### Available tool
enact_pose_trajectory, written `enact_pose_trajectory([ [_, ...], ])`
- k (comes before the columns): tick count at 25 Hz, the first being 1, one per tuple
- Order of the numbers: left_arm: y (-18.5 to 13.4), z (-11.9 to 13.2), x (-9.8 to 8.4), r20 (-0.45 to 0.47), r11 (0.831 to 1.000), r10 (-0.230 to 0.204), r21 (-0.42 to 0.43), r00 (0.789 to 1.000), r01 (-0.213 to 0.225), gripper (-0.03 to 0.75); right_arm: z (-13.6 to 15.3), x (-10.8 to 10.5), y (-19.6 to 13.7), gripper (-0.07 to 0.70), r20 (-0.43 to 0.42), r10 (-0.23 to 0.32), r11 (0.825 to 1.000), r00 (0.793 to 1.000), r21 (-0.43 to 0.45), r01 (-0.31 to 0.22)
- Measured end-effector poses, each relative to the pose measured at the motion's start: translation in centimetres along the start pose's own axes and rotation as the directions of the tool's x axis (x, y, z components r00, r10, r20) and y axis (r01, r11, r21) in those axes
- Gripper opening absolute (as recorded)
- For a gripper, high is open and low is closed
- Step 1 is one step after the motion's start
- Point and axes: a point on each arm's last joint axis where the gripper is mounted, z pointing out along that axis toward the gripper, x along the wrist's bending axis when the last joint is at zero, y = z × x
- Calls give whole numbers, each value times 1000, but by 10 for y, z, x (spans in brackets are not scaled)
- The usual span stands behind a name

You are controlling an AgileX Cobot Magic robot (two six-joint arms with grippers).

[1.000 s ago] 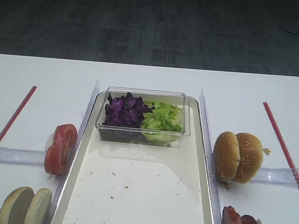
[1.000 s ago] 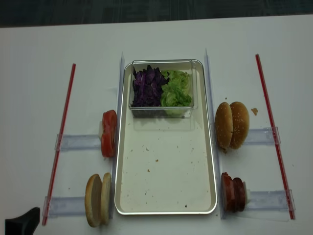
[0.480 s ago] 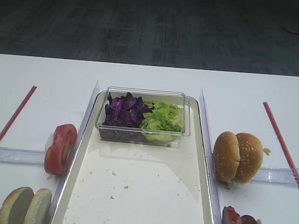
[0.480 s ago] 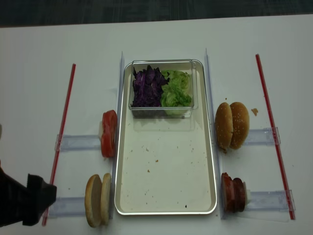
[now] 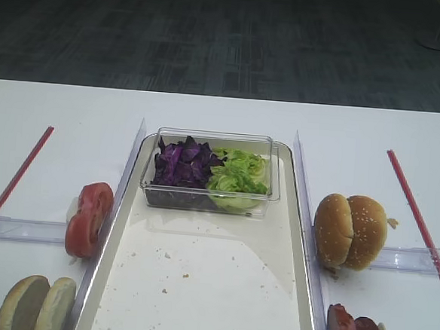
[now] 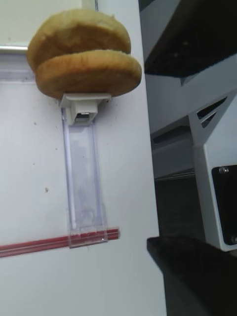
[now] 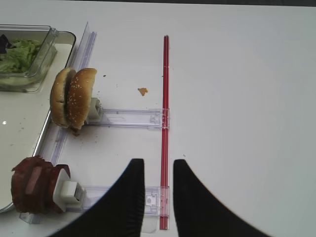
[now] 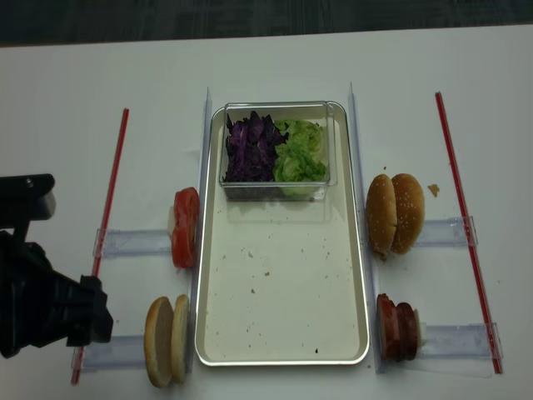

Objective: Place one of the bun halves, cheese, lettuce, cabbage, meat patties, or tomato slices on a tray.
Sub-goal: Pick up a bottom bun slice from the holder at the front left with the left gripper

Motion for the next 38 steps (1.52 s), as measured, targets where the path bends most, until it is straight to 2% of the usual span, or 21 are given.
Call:
enact_pose_trajectory([
  [5, 10, 12, 3, -26, 998, 3, 68, 1000, -1, 598, 0, 0, 0, 193, 0, 0, 1000, 1000, 0, 0],
  [19, 10, 12, 4, -34, 998, 6, 68, 999, -4, 598, 0, 0, 0, 193, 0, 0, 1000, 1000, 0, 0],
  [29, 10, 13, -1, 17, 995, -70, 69, 997, 68, 598, 0, 0, 0, 193, 0, 0, 1000, 1000, 0, 0],
  [38, 12, 10, -4, 40, 996, -75, 58, 996, 73, 598, 0, 0, 0, 193, 0, 0, 1000, 1000, 0, 0],
])
